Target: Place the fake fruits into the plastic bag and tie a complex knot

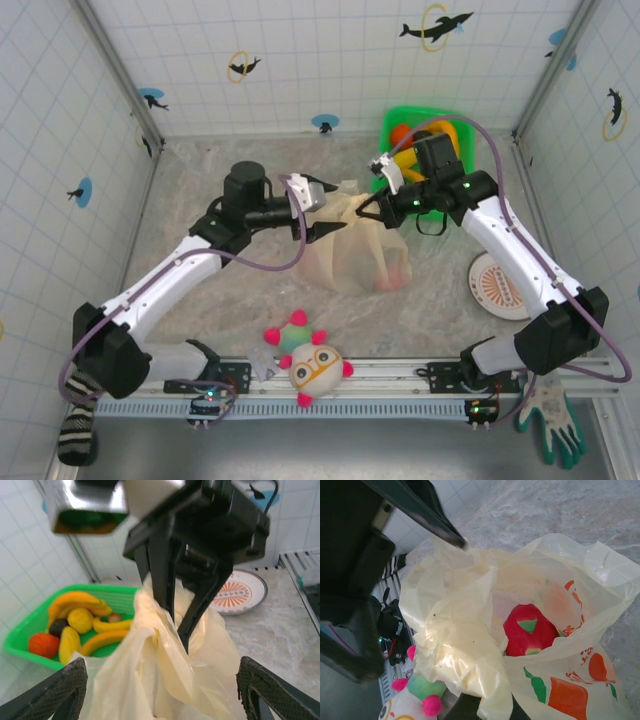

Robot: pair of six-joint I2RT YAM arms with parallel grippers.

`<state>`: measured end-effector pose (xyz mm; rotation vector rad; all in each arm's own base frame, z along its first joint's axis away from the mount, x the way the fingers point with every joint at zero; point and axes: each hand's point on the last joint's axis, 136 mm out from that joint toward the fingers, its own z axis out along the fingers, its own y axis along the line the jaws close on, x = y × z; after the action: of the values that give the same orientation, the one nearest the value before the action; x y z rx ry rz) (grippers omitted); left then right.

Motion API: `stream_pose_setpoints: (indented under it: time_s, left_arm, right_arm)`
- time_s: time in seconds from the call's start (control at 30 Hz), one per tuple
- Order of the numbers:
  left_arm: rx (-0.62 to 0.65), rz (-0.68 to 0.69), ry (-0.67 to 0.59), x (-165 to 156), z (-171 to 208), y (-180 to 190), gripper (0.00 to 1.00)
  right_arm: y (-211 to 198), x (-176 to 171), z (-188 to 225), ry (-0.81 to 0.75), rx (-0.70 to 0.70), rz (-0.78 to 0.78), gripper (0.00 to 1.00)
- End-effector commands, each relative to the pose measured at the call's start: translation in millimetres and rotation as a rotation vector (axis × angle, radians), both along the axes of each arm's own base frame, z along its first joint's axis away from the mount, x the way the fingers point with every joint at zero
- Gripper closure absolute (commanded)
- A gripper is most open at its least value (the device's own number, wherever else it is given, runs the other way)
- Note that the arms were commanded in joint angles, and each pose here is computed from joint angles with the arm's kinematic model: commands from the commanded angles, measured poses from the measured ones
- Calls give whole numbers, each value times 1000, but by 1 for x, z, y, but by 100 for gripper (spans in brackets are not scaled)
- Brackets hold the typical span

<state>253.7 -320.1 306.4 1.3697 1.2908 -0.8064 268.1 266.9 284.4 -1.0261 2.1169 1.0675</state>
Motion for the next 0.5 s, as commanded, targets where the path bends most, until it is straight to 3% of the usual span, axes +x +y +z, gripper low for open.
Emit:
stream_pose_setpoints:
  time_s: [0.0, 0.13, 0.37, 0.47]
  left_arm:
    - [31, 11, 9, 7, -3, -4, 20]
    - [52, 27, 20, 15, -10, -7, 26]
    - [63, 6, 36, 18, -13, -13, 51]
    - [76, -2, 46, 18, -18, -13, 54]
  right_arm:
    - [4, 2, 22, -78, 33, 11, 94]
    - [4, 0, 21, -84, 29, 23, 94]
    - [0, -6, 20, -130, 2, 63, 92]
    - [0, -11, 24, -165, 13, 85, 91]
